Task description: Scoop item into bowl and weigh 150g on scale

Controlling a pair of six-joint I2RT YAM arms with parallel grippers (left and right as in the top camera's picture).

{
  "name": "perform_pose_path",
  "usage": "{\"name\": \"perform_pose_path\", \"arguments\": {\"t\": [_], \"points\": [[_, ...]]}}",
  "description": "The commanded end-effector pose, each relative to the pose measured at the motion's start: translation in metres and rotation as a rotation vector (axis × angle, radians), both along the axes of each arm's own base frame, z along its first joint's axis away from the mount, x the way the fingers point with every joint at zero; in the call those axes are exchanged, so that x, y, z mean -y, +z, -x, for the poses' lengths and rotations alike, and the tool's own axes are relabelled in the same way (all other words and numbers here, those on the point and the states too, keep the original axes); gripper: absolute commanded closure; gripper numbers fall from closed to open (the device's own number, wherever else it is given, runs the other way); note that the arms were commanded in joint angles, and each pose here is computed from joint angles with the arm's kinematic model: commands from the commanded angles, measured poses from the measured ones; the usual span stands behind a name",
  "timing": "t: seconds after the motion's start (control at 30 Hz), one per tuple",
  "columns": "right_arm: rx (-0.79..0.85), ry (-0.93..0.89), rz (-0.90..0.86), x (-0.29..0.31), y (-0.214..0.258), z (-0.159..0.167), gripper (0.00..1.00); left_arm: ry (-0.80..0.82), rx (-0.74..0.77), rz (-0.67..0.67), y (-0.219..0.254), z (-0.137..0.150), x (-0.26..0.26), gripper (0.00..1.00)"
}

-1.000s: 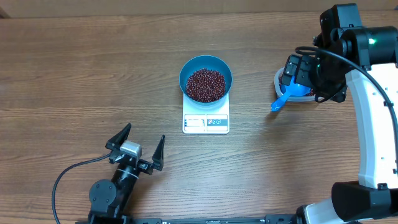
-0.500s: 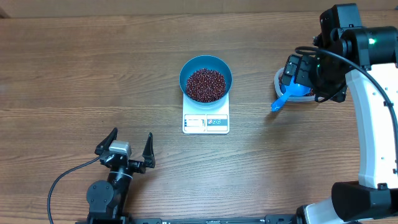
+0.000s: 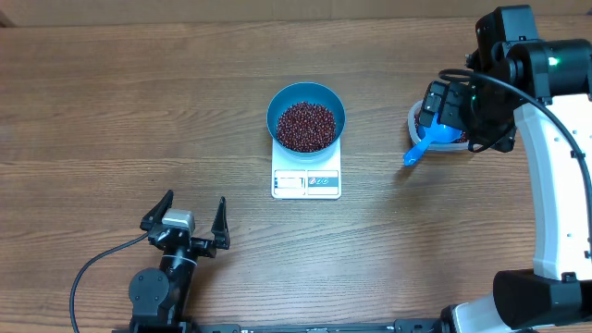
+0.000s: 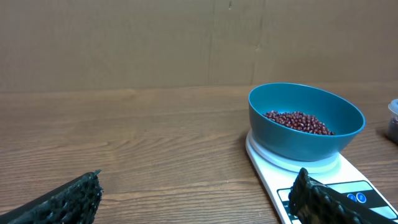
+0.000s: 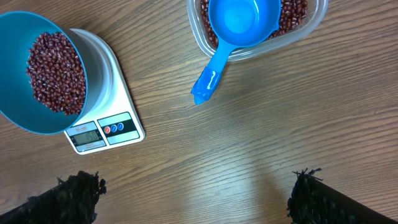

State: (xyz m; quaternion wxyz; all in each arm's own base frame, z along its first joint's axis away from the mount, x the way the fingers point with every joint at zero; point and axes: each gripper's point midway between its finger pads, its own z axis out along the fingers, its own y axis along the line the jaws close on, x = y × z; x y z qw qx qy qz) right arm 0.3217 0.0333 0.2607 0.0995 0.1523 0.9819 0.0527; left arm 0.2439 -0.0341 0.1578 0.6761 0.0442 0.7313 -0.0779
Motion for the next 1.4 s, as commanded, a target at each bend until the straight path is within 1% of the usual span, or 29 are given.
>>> {"name": "perform_pose_path", "arguments": {"t": [0.0, 1.2, 1.3, 1.37], "points": [[0.027, 0.009, -0.005, 0.000, 0.007, -0.002, 0.00, 0.018, 0.009, -0.024, 0.000, 0.000, -0.004, 0.00], [0.026, 0.009, -0.004, 0.000, 0.006, -0.003, 0.00, 0.018, 0.008, -0.024, 0.000, 0.000, -0.004, 0.01], [0.042, 0.009, -0.006, 0.000, 0.008, -0.006, 0.00, 0.018, 0.008, -0.024, 0.000, 0.000, -0.004, 0.00], [0.091, 0.009, -0.009, -0.001, 0.012, -0.015, 0.00, 0.018, 0.008, -0.024, 0.000, 0.000, -0.004, 0.00]]}}
